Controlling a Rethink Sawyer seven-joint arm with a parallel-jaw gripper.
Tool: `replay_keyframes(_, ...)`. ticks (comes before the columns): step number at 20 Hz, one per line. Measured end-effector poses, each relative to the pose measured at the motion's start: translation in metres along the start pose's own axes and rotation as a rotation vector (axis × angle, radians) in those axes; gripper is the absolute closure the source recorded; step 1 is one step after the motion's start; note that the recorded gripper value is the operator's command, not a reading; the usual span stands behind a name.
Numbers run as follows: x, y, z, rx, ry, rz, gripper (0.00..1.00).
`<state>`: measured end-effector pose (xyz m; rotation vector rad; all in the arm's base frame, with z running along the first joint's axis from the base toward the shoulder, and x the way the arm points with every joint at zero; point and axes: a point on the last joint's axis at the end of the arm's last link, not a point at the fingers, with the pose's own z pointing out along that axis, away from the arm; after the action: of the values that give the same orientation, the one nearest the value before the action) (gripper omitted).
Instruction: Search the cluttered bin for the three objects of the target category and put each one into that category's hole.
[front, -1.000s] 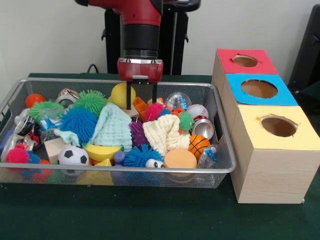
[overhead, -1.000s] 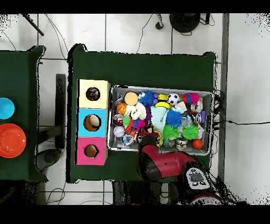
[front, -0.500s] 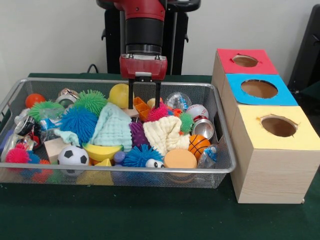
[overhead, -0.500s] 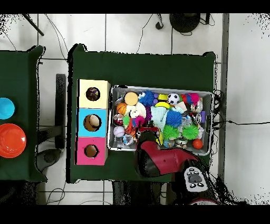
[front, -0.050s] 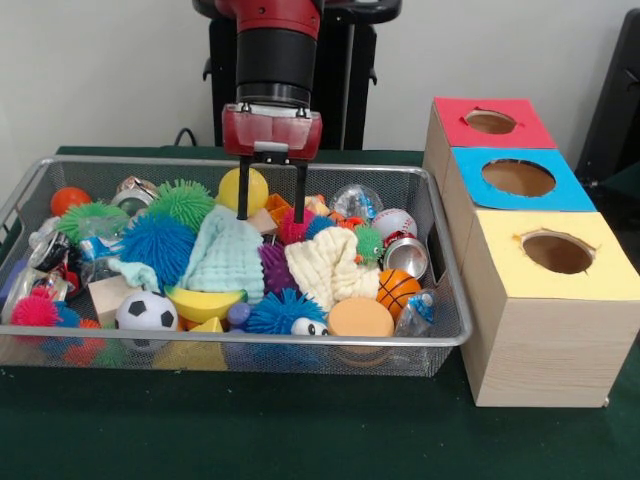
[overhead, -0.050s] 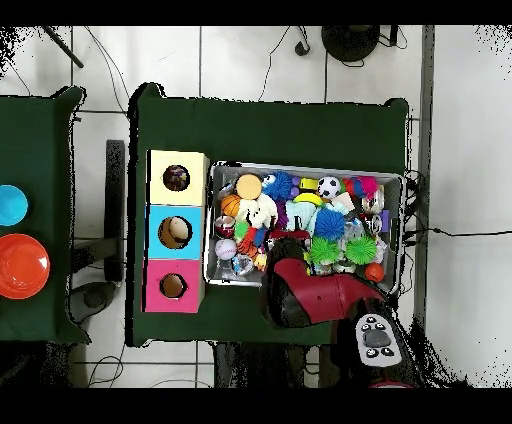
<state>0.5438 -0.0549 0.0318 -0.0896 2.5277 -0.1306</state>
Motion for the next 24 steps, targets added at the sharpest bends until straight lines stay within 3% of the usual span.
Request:
replay_keyframes(13,-0.022,-0.061,0.015,0.061,-0.060,0.013,0.00)
replay_keyframes(20,-0.017,-0.058,0.038,0.063,-0.049,-0.015,0.00)
replay_keyframes(24,-0.002,-0.047,0.058,0.051,-0.034,-0.026,0.00)
